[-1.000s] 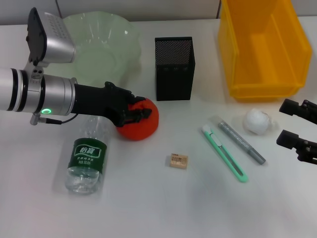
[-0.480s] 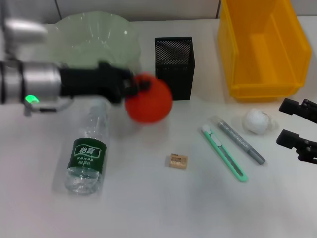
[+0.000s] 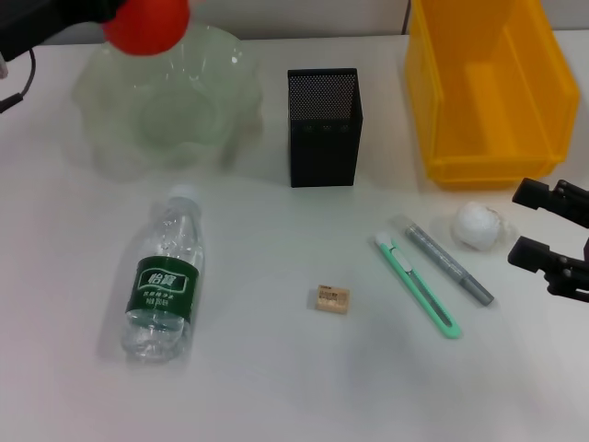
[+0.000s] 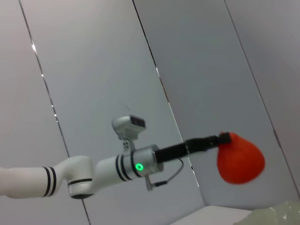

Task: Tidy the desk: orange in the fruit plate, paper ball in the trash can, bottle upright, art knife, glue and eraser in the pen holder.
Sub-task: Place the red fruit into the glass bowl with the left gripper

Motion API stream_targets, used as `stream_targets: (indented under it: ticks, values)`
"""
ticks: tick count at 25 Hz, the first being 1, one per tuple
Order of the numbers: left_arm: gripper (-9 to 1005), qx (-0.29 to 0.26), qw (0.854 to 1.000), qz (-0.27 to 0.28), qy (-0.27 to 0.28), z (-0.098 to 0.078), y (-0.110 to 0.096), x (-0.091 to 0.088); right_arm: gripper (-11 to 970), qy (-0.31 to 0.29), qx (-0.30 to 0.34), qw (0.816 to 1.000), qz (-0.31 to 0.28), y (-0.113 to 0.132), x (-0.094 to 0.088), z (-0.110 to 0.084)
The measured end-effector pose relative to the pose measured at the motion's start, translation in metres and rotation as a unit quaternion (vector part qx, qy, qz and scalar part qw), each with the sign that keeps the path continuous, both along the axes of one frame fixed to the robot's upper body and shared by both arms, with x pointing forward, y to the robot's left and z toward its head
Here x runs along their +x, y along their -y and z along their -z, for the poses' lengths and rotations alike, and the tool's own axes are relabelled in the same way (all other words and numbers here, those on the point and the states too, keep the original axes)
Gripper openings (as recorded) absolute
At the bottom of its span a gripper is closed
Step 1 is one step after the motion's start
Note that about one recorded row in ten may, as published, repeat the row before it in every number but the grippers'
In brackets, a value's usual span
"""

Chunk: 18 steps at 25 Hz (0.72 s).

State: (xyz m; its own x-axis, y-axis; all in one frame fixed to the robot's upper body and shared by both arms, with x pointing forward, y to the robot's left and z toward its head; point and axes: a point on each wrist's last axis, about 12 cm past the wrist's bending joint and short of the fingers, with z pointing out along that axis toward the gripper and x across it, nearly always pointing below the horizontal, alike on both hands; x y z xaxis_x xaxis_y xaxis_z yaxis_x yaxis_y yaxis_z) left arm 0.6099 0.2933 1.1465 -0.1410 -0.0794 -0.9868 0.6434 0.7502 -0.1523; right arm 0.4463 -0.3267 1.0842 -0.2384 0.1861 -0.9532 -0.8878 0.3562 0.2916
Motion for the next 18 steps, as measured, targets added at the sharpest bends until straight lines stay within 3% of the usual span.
stream_targets:
  ticks: [1, 7, 10, 14, 15, 16, 17, 18]
  values:
    - [179, -0.001, 1.0, -0.016, -0.006, 0.005, 0.001, 0.004, 834, -0.002, 0.005, 1.0, -0.002, -0.002, 0.0, 0.001]
    - [456, -0.037, 0.997, -0.066, -0.015, 0.021, 0.003, 0.012, 834, 0.001, 0.012, 1.0, -0.005, -0.008, 0.004, 0.002]
    - [597, -0.056, 0.997, -0.053, -0.005, 0.022, 0.005, 0.006, 833, 0.006, 0.016, 1.0, -0.009, -0.011, 0.008, 0.001]
    - [729, -0.079, 0.996, 0.047, 0.018, 0.017, 0.008, -0.019, 833, 0.018, 0.023, 1.0, 0.008, -0.002, 0.016, -0.01]
    - [762, -0.078, 0.993, 0.088, 0.018, 0.016, 0.009, -0.028, 833, 0.02, 0.024, 0.999, 0.014, 0.003, 0.019, -0.016]
    - [795, -0.068, 0.984, 0.167, 0.009, 0.014, 0.012, -0.042, 833, 0.015, 0.014, 1.0, 0.02, 0.015, 0.027, -0.033]
    - [802, -0.068, 0.984, 0.167, 0.009, 0.014, 0.012, -0.042, 833, 0.015, 0.014, 1.0, 0.02, 0.015, 0.027, -0.033]
    - [810, -0.06, 0.977, 0.204, -0.001, 0.014, 0.012, -0.05, 833, 0.012, 0.005, 1.0, 0.021, 0.021, 0.031, -0.043]
